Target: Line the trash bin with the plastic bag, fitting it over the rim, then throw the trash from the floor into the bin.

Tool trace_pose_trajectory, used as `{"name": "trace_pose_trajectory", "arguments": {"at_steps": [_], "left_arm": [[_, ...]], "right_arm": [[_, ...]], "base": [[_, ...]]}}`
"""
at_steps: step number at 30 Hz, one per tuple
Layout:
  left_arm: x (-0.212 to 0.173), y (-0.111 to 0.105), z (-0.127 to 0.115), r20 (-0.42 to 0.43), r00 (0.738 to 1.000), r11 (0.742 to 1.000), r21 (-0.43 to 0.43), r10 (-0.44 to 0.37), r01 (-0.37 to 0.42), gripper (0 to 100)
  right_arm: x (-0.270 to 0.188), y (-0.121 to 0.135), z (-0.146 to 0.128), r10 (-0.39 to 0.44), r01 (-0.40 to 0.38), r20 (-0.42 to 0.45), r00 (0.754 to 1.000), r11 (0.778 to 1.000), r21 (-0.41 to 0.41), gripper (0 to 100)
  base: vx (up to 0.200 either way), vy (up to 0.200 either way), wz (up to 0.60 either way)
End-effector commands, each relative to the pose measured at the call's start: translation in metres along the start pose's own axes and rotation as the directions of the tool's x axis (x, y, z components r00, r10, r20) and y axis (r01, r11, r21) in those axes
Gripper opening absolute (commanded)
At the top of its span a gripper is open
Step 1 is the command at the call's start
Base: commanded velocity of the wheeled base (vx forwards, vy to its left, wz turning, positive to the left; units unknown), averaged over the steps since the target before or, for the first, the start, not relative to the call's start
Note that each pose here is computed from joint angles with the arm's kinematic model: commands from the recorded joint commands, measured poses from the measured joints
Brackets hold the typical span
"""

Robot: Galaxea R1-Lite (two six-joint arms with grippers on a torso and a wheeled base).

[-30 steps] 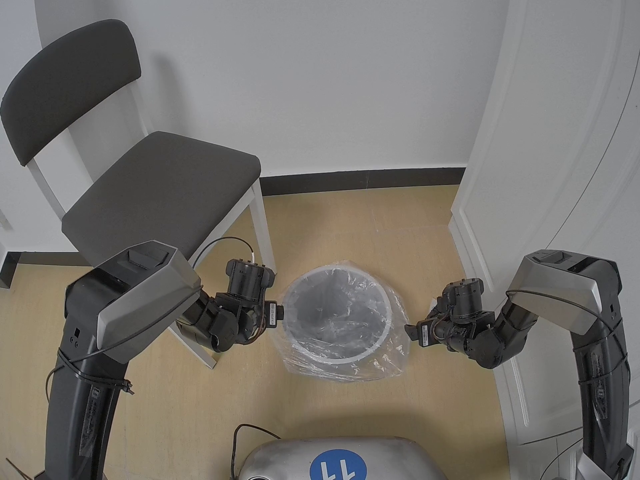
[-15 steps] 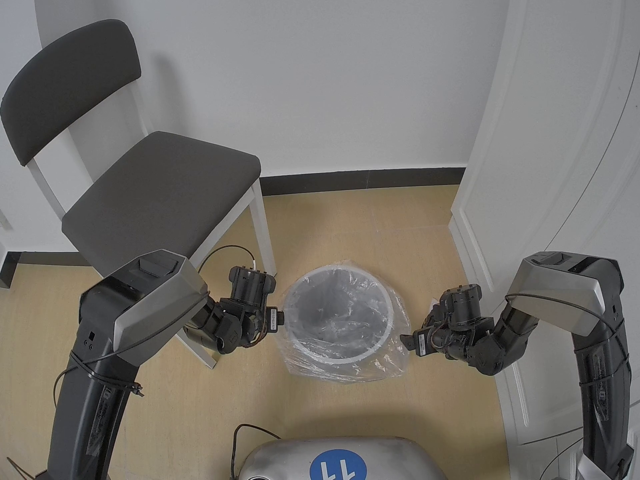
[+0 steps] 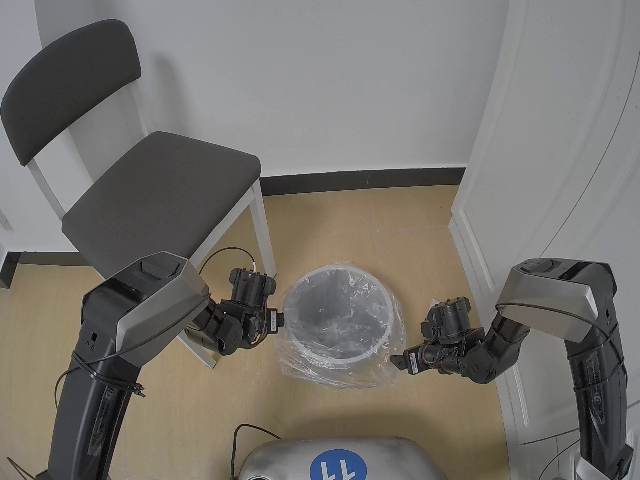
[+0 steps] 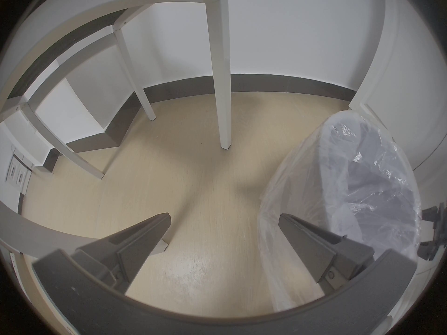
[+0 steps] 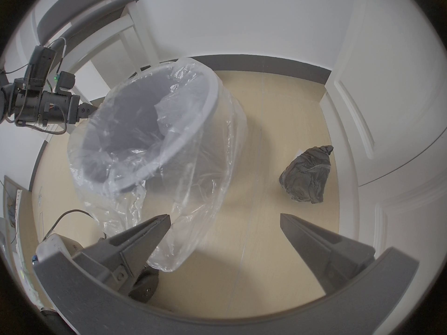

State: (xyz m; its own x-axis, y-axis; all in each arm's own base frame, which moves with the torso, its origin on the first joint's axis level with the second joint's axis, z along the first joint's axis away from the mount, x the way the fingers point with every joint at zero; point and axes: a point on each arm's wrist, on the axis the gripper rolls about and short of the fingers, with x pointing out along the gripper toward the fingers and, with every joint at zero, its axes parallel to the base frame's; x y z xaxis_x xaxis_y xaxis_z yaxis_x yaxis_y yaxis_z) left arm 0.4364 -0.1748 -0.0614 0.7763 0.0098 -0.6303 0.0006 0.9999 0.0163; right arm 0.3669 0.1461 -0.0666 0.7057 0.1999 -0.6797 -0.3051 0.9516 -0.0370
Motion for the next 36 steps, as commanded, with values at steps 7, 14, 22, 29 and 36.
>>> {"name": "trace_pose_trajectory", "arguments": {"at_steps": [7, 14, 22, 29, 36], "left_arm": [[0.0, 0.0, 0.001, 0.008, 1.0, 1.0, -0.001, 0.001, -0.001, 100], [-0.001, -0.003, 0.0, 0.01, 1.0, 1.0, 0.001, -0.001, 0.001, 100], [0.0, -0.003, -0.001, 0.009, 1.0, 1.0, 0.001, -0.002, 0.002, 100], [-0.001, -0.004, -0.002, 0.002, 1.0, 1.0, 0.006, 0.0, 0.0, 100], [-0.001, -0.003, -0.003, -0.001, 1.0, 1.0, 0.005, 0.0, 0.0, 100]], "right_arm": [[0.029, -0.034, 0.032, -0.075, 0.075, 0.001, 0.997, 0.995, 0.062, 100], [0.047, -0.047, 0.05, -0.108, 0.1, 0.059, 0.992, 0.987, 0.122, 100], [0.06, -0.048, 0.062, -0.121, 0.095, 0.105, 0.987, 0.97, 0.222, 100], [0.066, -0.048, 0.064, -0.1, 0.104, -0.031, 0.995, 0.957, 0.27, 100], [0.083, -0.04, 0.065, -0.073, 0.112, -0.12, 0.99, 0.927, 0.358, 100]], "base": [[0.0, 0.0, 0.0], [0.0, 0.0, 0.0], [0.0, 0.0, 0.0], [0.0, 0.0, 0.0], [0.0, 0.0, 0.0]]}}
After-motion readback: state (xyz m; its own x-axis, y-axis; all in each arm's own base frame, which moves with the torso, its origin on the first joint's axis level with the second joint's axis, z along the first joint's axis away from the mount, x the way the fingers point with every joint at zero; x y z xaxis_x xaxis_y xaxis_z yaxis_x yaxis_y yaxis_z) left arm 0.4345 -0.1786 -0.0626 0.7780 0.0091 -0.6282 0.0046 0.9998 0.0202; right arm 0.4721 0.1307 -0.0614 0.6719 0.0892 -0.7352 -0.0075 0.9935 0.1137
